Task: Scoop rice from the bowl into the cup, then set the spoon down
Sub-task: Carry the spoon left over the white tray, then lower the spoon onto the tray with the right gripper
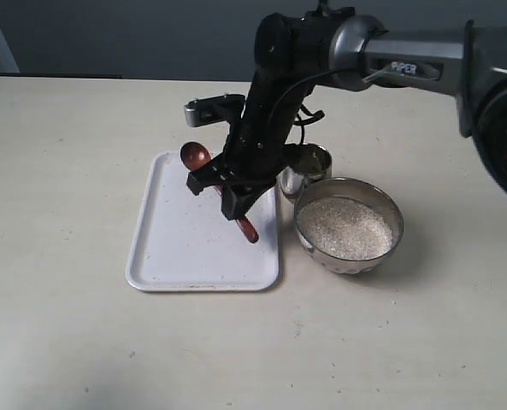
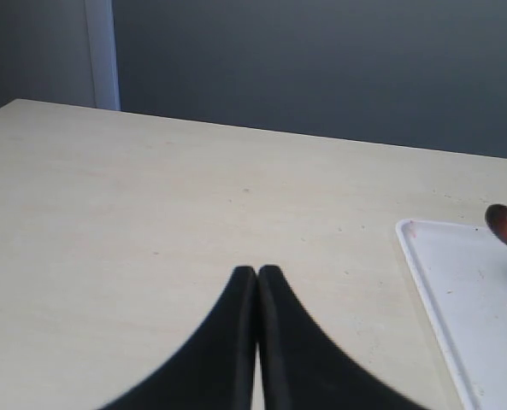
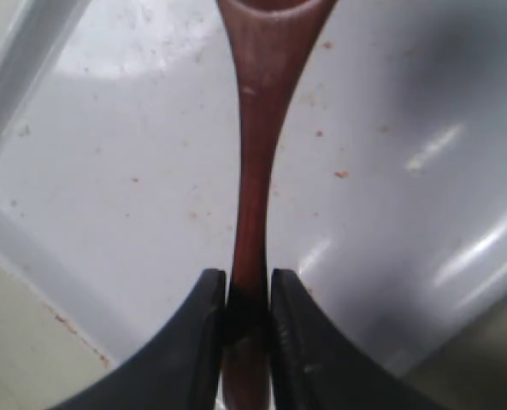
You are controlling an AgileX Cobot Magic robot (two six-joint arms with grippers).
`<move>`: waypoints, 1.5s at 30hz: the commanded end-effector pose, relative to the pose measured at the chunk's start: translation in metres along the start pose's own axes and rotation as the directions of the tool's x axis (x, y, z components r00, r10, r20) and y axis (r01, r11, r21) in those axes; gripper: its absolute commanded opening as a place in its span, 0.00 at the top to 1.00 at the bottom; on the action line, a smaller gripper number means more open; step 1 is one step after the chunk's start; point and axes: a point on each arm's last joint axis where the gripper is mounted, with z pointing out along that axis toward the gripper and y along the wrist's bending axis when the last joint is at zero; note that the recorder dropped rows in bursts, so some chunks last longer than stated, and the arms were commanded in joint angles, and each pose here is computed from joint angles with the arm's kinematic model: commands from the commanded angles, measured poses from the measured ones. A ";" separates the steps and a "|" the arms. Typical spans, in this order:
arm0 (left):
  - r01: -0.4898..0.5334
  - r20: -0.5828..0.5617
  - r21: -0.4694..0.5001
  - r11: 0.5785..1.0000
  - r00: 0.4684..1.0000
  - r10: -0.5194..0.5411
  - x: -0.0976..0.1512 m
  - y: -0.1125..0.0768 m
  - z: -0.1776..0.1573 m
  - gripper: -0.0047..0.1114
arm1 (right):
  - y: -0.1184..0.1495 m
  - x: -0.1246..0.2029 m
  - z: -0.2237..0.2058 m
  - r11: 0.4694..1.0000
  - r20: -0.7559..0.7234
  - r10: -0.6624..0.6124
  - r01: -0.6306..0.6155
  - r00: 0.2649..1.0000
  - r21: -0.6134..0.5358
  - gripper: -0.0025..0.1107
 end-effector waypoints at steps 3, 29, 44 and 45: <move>0.001 0.018 0.005 1.000 1.000 -0.001 -0.003 0.000 0.000 0.96 | 0.002 -0.009 0.017 0.992 -0.056 0.122 -0.123 0.991 -0.010 0.99; 0.001 0.018 0.005 1.000 1.000 -0.001 -0.003 0.000 0.000 0.96 | 0.019 -0.028 0.028 0.768 0.093 0.640 -0.638 0.762 -0.061 0.99; 0.001 0.018 0.005 1.000 1.000 -0.001 -0.003 0.000 0.000 0.96 | 0.018 -0.021 0.032 0.766 0.027 0.642 -0.642 0.766 -0.021 0.98; 0.001 0.018 0.005 1.000 1.000 -0.001 -0.003 0.000 0.000 0.96 | 0.018 -0.021 0.033 0.766 0.022 0.643 -0.643 0.766 -0.018 0.97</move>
